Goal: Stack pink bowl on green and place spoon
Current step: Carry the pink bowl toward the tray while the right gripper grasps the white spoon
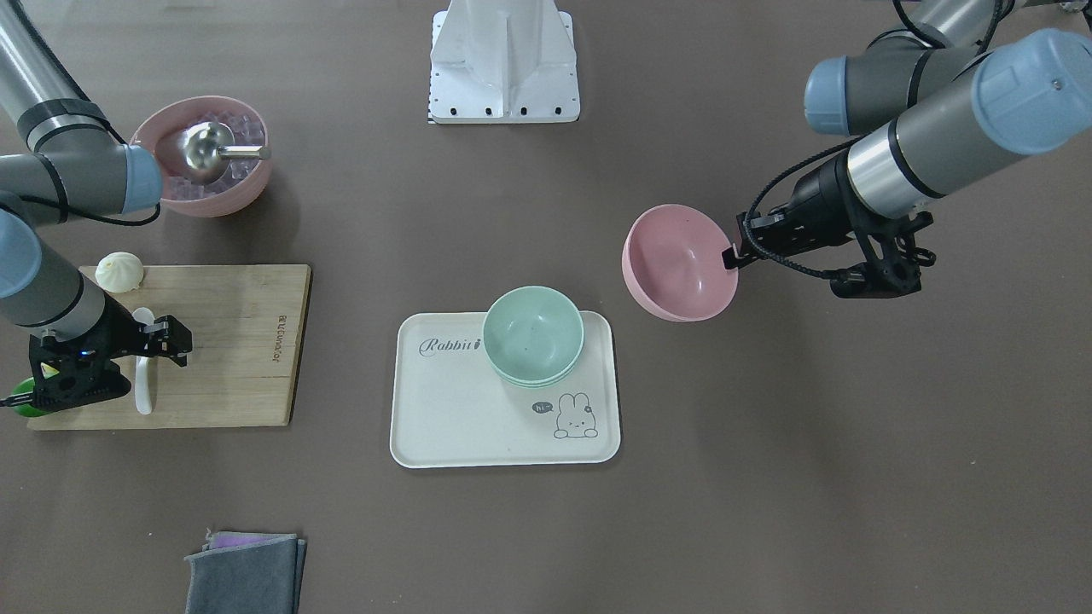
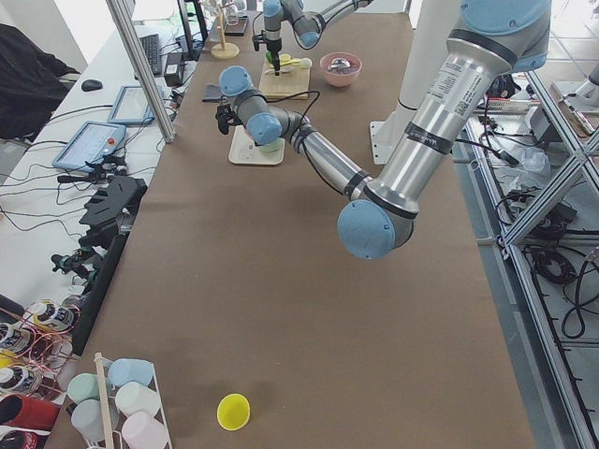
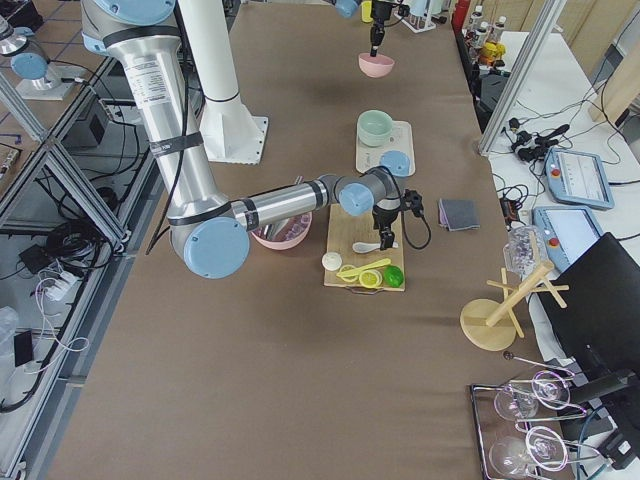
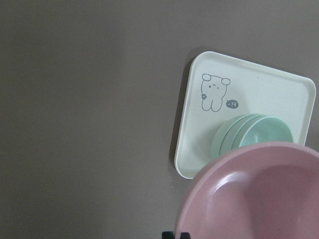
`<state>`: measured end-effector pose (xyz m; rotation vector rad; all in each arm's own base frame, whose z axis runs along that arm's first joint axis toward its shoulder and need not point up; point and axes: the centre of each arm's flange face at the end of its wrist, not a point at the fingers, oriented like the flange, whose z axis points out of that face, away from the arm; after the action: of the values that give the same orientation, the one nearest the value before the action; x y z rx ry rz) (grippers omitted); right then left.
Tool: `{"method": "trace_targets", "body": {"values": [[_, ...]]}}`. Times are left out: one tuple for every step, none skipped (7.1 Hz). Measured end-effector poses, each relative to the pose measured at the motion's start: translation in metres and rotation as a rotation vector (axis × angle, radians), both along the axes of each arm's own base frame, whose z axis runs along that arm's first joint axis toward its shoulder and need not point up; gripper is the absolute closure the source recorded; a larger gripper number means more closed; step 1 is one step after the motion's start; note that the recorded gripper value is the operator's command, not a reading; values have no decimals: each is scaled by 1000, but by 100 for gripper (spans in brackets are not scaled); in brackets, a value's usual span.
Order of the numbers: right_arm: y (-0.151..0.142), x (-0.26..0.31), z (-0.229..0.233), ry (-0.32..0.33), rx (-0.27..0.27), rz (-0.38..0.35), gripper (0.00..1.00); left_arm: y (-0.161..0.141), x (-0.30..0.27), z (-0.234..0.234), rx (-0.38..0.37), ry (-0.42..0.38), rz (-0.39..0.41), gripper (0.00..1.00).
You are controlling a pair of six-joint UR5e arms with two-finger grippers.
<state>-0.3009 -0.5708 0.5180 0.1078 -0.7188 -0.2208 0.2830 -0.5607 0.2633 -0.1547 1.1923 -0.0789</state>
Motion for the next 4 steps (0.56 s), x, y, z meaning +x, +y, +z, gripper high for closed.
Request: {"method": "trace_targets", "body": {"values": [[-2, -2, 2, -7, 9, -7, 29, -1, 1, 0, 0, 0, 1, 100], [-3, -2, 2, -11, 13, -11, 41, -1, 2, 1, 0, 0, 2, 100], [-3, -2, 2, -14, 14, -12, 46, -2, 2, 2, -1, -1, 3, 100], [-3, 0, 2, -18, 13, -13, 47, -3, 3, 4, -4, -3, 3, 100]]}}
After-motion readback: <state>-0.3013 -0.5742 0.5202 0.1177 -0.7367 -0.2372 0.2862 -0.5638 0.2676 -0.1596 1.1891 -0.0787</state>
